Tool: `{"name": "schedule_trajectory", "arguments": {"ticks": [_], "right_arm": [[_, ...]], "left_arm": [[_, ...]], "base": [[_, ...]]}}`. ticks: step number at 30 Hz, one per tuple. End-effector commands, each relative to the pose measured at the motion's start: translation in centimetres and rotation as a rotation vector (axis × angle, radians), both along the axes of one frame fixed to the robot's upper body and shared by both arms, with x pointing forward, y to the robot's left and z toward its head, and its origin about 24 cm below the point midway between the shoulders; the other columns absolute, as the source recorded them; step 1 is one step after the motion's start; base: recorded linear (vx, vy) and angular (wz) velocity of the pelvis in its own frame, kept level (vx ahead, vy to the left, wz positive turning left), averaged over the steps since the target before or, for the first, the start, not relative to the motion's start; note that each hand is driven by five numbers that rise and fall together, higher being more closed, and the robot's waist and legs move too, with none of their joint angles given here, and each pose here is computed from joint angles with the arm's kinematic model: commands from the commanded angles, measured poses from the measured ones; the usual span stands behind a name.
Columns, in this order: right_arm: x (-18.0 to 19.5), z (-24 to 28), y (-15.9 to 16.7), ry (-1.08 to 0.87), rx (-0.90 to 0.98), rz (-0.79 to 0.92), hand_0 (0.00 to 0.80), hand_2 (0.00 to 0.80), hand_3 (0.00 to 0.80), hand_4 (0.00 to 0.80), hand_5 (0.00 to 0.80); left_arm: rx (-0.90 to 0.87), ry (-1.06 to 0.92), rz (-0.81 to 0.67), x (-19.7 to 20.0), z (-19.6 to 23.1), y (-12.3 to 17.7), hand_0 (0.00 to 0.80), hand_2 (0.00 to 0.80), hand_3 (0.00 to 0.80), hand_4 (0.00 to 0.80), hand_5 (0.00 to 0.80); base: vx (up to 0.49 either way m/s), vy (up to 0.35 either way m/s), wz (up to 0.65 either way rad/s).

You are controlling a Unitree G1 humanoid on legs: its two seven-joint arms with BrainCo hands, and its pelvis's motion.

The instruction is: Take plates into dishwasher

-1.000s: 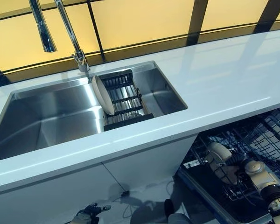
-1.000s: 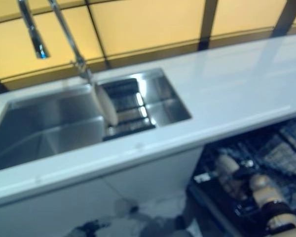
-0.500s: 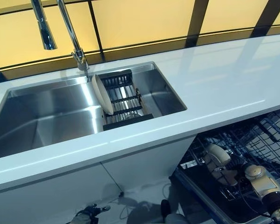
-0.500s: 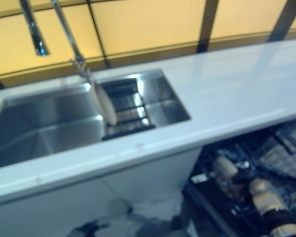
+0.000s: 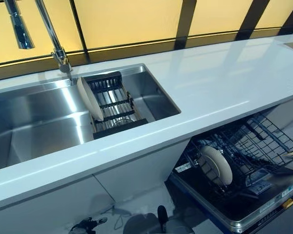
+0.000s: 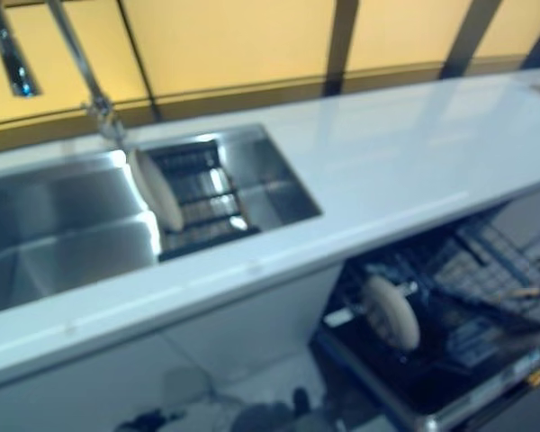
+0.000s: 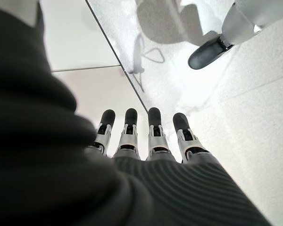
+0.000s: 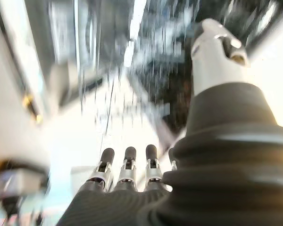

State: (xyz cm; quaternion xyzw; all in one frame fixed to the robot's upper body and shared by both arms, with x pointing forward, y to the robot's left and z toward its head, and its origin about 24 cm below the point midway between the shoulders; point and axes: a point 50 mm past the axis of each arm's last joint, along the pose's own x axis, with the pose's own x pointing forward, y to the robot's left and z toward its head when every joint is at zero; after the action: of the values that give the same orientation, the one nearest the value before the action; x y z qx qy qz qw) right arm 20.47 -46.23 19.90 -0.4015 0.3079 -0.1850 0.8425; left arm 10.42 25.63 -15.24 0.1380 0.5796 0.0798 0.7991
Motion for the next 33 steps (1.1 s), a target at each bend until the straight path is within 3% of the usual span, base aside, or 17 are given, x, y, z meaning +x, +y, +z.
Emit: {"name": "schedule_trajectory", "arguments": {"ticks": [1, 8, 16, 21, 25, 33], "right_arm": [[1.4, 4.4, 0.0, -0.171, -0.068, 0.027, 0.0, 0.0, 0.0, 0.0, 0.0], [3.8, 13.0, 2.6, -0.403, -0.498, 0.097, 0.0, 0.0, 0.0, 0.0, 0.0], [7.7, 20.0, 11.3, -0.672, -0.882, 0.336, 0.0, 0.0, 0.0, 0.0, 0.0], [9.1, 21.3, 17.1, -0.797, -1.125, 0.503, 0.0, 0.0, 0.0, 0.0, 0.0], [10.0, 21.2, 20.6, -0.789, -1.237, 0.626, 0.0, 0.0, 0.0, 0.0, 0.0], [11.0, 20.0, 24.8, -0.766, -1.433, 0.812, 0.0, 0.0, 0.0, 0.0, 0.0]], "left_arm": [[0.104, -0.017, -0.015, 0.7, 1.2, 3.2, 0.0, 0.0, 0.0, 0.0, 0.0], [0.103, -0.017, -0.047, 0.8, 1.1, 2.8, 0.0, 0.0, 0.0, 0.0, 0.0], [0.093, -0.009, -0.044, 1.1, 1.0, 2.2, 0.0, 0.0, 0.0, 0.0, 0.0], [0.078, 0.004, -0.024, 0.6, 0.6, 1.3, 0.0, 0.0, 0.0, 0.0, 0.0], [0.067, -0.001, 0.001, 0.7, 0.5, 0.9, 0.0, 0.0, 0.0, 0.0, 0.0], [0.07, -0.014, 0.044, 0.6, 0.5, 1.0, 0.0, 0.0, 0.0, 0.0, 0.0]], "base": [[0.0, 0.0, 0.0], [0.0, 0.002, 0.0], [0.006, 0.013, 0.12], [0.013, 0.014, 0.23], [0.001, 0.02, 0.25], [-0.015, 0.018, 0.33]]}}
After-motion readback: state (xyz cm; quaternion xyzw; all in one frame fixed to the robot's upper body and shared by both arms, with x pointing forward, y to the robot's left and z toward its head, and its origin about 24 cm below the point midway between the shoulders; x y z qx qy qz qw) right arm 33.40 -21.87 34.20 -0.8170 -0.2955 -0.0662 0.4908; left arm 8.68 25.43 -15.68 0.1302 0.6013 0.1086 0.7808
